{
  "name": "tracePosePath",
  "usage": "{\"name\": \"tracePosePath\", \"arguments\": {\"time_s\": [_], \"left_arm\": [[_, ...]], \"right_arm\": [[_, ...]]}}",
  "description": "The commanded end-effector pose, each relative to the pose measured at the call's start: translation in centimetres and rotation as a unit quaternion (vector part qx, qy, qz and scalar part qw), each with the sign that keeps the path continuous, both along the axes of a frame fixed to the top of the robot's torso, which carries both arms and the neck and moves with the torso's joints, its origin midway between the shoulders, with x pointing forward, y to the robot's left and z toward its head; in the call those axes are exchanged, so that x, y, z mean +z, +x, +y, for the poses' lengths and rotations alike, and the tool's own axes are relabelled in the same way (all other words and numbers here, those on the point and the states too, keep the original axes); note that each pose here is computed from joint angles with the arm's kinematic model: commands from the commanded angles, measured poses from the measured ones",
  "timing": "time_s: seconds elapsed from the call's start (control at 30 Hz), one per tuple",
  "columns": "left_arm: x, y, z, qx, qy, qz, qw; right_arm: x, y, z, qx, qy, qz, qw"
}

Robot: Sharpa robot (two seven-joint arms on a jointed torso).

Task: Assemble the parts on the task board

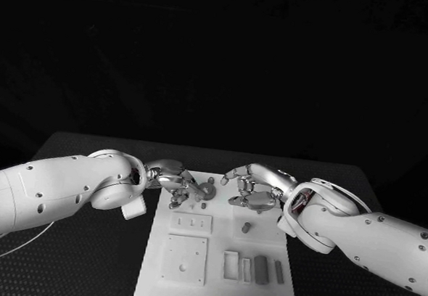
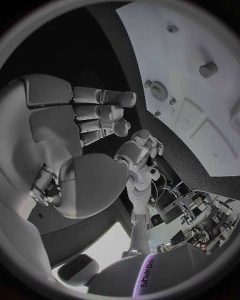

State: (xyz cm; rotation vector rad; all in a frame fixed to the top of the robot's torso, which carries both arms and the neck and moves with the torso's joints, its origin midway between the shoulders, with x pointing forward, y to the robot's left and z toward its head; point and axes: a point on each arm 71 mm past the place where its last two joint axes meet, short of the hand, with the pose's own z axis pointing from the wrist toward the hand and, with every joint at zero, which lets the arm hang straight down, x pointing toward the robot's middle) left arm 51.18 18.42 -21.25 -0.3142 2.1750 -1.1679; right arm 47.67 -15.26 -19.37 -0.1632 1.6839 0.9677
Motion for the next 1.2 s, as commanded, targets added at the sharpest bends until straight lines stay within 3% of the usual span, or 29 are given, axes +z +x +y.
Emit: {"name": "tracePosePath", "arguments": {"time_s": [0.03, 0.27, 0.6, 1.2], "left_arm": [[0.41, -0.28, -0.5, -0.029, -0.039, 0.001, 0.999], [0.34, -0.59, -0.9, -0.045, -0.037, 0.01, 0.998], [0.22, -0.81, -1.0, -0.057, -0.032, 0.021, 0.998], [0.24, -0.62, -1.1, -0.049, -0.04, 0.024, 0.998]], "right_arm": [[-0.2, -0.7, 0.8, 0.04, -0.011, -0.005, 0.999], [-0.1, -1.5, 1.8, 0.057, -0.007, -0.029, 0.998], [0.5, -1.5, 2.1, 0.046, 0.01, -0.068, 0.997], [0.2, -2.1, 2.8, 0.072, -0.005, -0.061, 0.996]]}}
